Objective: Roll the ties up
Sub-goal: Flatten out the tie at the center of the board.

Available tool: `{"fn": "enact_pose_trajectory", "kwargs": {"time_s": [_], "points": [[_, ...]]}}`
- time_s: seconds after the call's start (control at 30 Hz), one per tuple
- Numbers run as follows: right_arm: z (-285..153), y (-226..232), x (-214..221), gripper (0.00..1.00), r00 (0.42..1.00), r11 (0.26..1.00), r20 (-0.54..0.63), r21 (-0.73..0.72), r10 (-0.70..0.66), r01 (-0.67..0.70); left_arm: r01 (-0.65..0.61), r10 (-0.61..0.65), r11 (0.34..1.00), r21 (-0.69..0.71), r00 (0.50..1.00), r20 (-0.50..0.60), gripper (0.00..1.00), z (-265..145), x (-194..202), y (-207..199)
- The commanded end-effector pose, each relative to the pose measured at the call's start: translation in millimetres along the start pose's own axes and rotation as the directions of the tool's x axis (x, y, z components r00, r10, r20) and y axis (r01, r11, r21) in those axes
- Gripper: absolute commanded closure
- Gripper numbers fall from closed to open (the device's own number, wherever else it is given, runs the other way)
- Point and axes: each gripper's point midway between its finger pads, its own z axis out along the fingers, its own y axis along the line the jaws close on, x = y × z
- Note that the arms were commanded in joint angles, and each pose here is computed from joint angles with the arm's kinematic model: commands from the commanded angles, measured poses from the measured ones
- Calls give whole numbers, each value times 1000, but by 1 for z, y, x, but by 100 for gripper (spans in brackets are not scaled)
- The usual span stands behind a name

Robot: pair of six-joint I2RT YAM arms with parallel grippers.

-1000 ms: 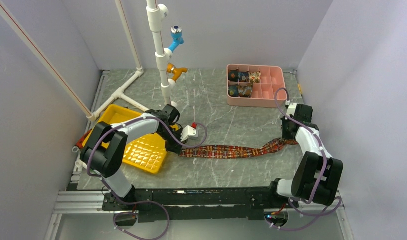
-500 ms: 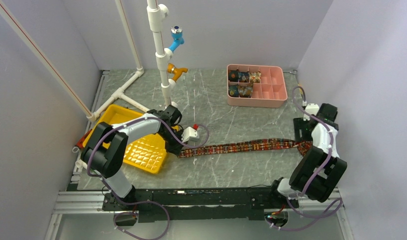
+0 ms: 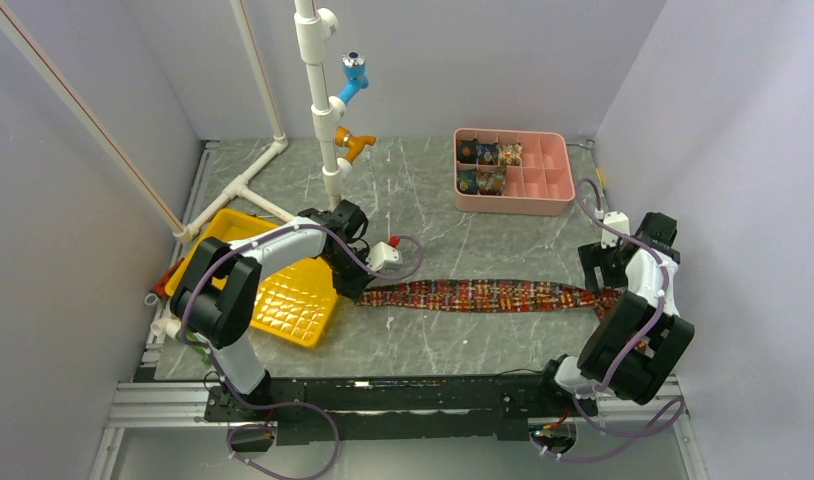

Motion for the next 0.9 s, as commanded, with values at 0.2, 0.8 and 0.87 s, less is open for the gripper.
{"fn": "enact_pose_trajectory", "kwargs": {"time_s": [0.2, 0.8, 0.87], "points": [[-34, 11, -26, 7, 990, 971, 60, -194, -131, 140, 27, -31, 998, -54, 997, -68, 96, -4, 11, 12], [18, -27, 15, 4, 857, 855, -7, -67, -515, 514, 41, -44, 998, -50, 996, -74, 95, -8, 8, 12], [28, -29, 19, 4, 841, 840, -21, -66, -540, 538, 44, -48, 998, -47, 997, -67, 95, -8, 6, 12]]}}
